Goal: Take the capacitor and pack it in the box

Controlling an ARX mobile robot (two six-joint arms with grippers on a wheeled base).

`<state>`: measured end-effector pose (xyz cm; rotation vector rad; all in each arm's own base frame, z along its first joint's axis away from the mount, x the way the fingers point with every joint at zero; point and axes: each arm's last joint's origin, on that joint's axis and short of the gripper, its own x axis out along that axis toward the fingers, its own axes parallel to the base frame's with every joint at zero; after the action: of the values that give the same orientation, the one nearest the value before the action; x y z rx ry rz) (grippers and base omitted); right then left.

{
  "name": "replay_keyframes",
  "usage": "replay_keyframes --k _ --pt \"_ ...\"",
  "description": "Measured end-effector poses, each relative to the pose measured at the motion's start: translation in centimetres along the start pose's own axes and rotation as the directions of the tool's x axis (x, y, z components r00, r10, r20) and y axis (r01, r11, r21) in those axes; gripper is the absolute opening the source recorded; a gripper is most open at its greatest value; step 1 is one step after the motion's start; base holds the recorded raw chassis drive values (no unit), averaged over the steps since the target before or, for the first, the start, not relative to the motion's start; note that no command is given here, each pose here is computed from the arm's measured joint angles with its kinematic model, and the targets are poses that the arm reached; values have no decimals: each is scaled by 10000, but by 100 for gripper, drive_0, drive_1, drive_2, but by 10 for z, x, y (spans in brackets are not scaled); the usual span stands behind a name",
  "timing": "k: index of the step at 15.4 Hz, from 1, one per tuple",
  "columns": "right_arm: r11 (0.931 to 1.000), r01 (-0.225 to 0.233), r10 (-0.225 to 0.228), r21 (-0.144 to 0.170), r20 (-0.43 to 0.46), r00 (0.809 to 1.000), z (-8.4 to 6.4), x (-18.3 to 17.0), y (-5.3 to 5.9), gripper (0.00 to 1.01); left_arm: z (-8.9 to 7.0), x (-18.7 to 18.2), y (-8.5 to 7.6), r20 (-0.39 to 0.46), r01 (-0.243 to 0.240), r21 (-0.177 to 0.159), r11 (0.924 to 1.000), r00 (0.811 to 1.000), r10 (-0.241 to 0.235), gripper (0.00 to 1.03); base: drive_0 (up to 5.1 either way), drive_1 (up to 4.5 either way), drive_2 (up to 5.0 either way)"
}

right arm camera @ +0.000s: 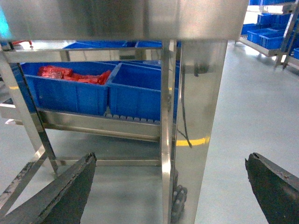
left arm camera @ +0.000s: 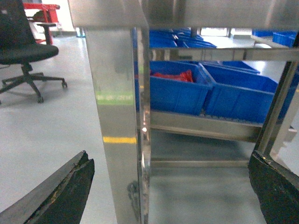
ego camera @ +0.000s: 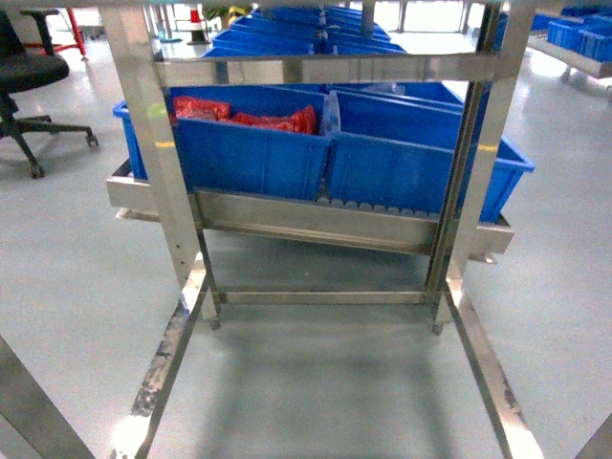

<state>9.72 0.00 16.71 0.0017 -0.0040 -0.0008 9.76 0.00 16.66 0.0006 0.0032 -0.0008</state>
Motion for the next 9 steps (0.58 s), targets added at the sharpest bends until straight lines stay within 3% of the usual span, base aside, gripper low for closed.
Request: replay_keyframes --k 9 --pt "10000 0 0 15 -8 10000 0 0 0 98 0 0 0 4 -11 0 10000 10000 11 98 0 0 0"
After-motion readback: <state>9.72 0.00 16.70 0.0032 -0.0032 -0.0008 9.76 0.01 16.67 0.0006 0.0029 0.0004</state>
